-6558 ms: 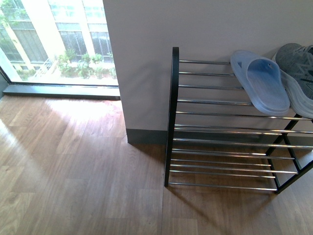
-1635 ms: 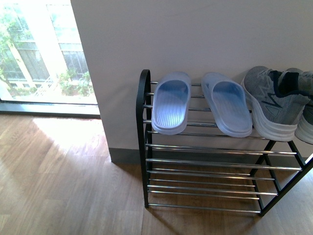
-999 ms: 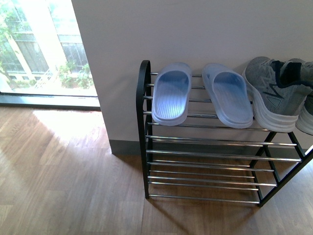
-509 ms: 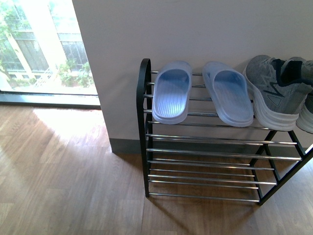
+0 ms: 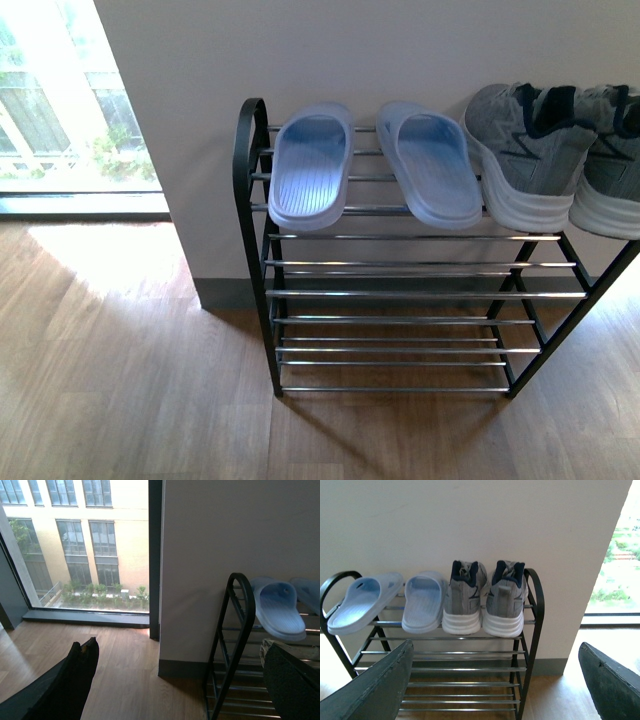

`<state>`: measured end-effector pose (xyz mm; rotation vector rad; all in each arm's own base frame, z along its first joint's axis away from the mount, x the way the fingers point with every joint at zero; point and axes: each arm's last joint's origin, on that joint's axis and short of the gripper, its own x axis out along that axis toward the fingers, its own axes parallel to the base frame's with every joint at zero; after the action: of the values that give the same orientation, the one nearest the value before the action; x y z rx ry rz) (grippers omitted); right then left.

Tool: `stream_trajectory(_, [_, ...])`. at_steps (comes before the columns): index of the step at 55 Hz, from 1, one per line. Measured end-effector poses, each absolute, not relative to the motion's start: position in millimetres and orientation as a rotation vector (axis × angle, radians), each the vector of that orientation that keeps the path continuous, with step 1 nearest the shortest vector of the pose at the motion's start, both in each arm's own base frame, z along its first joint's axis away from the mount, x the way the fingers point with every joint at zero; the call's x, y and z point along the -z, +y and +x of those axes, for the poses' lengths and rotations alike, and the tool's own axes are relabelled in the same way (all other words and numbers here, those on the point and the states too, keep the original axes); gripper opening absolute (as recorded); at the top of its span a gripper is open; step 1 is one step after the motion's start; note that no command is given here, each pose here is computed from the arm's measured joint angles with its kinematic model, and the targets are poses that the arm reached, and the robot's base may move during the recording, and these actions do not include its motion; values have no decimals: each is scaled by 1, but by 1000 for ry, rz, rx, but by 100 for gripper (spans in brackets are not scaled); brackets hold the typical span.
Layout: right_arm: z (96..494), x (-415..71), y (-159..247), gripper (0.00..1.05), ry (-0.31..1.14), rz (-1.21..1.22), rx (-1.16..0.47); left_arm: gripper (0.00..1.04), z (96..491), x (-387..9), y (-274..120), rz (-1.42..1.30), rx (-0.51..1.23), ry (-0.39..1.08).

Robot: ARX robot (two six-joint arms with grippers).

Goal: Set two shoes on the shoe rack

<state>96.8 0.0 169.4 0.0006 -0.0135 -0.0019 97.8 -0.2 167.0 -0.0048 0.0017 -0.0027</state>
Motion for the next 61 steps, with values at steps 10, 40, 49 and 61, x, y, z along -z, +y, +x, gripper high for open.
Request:
stream_trajectory(10, [97,-169,0,96,-13,0,2,95,98,-167,0,-5,3,2])
stream_trajectory(40, [97,-169,0,96,-13,1,1,95,98,-167,0,-4,3,2])
stream_trajectory(49, [97,-169,0,96,-13,1,0,95,98,-167,0,-4,3,2])
stream_trajectory(61, [97,-169,0,96,-13,0,-1,95,98,-167,0,-4,2,2])
